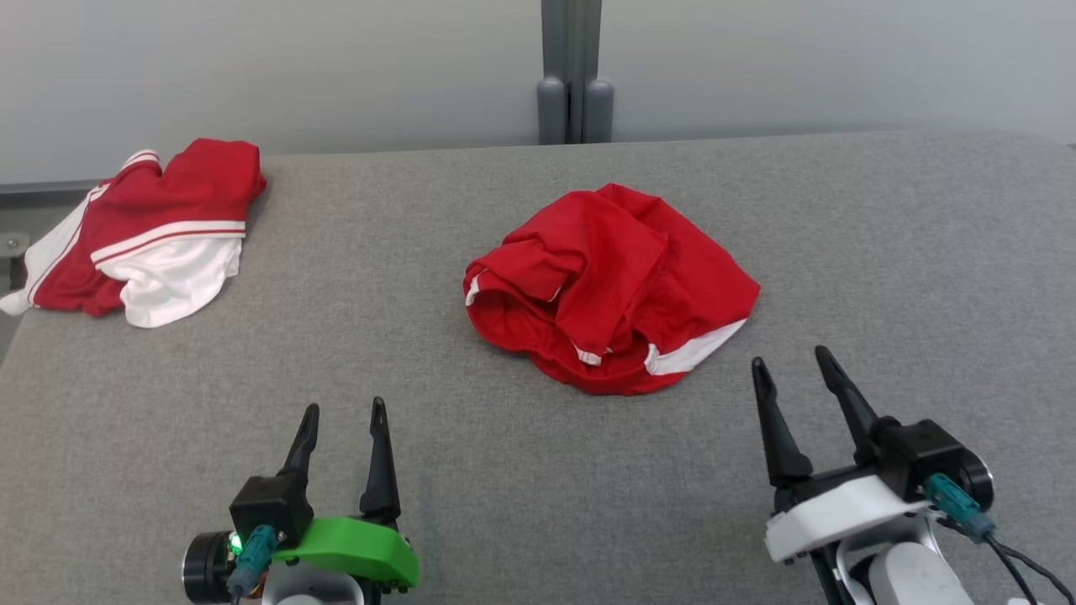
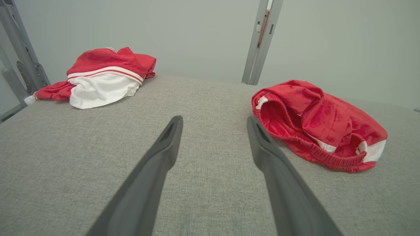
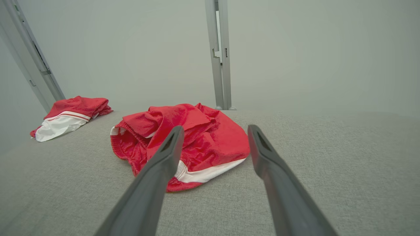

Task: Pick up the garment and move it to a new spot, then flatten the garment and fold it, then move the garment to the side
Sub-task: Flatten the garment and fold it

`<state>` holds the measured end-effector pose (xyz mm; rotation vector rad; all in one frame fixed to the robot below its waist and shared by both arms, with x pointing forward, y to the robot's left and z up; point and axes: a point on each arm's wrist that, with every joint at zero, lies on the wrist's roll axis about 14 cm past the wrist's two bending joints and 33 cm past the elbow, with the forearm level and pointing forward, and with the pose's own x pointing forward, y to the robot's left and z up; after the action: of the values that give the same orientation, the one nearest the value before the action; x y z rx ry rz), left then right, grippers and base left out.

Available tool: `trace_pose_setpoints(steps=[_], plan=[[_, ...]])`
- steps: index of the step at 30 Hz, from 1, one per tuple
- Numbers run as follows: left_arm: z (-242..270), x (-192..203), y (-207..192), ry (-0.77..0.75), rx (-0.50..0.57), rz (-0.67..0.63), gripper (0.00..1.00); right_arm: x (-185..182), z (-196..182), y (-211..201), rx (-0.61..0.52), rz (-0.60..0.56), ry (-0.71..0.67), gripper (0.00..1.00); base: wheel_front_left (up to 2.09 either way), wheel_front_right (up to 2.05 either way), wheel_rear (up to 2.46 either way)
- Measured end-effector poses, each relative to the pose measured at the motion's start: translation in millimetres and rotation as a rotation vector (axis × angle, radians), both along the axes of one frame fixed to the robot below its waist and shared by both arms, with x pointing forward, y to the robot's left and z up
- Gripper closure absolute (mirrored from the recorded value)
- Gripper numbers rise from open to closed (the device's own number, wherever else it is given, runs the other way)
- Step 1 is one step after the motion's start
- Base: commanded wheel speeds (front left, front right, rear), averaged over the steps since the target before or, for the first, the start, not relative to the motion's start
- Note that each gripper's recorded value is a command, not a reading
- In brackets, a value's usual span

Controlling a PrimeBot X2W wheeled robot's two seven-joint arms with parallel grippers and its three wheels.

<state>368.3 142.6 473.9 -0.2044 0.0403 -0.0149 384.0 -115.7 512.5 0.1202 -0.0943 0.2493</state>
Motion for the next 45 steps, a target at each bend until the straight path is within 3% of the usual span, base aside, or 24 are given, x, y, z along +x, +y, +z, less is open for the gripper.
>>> trace_pose_setpoints(steps=[10,26,27,28,30,31,41,45], plan=[[-2.0,4.2,20.1,0.01,0.002,0.065,0.0,38.2,-36.1,79.7,-0.072,0.234,0.101,0.0,0.0,0.0,0.0],[-21.2,-15.9,71.7,0.087,0.005,0.247,0.0,73.3,-110.5,146.9,-0.106,0.397,0.327,0.0,0.0,0.0,0.0],[-22.6,-16.8,73.8,0.093,0.008,0.255,0.0,75.3,-110.9,150.3,-0.102,0.403,0.328,0.07,0.0,0.0,0.0],[-23.8,-17.5,75.1,0.097,0.009,0.26,0.0,77.7,-109.7,152.0,-0.095,0.403,0.324,0.51,0.0,0.0,0.0],[-26.0,-18.5,77.7,0.105,0.012,0.27,0.0,86.5,-100.4,153.0,-0.071,0.391,0.293,0.89,0.0,0.0,0.0],[-26.4,-18.4,77.7,0.107,0.012,0.27,0.0,89.6,-95.5,152.2,-0.062,0.385,0.277,1.0,0.0,0.0,0.0],[-22.9,-12.5,62.4,0.09,0.006,0.218,0.0,97.3,-14.1,135.5,0.06,0.329,0.05,1.0,0.0,0.0,0.0],[-19.7,-12.3,54.2,0.077,0.002,0.191,0.0,98.1,11.8,111.0,0.111,0.259,-0.012,1.0,0.0,0.0,0.0]])
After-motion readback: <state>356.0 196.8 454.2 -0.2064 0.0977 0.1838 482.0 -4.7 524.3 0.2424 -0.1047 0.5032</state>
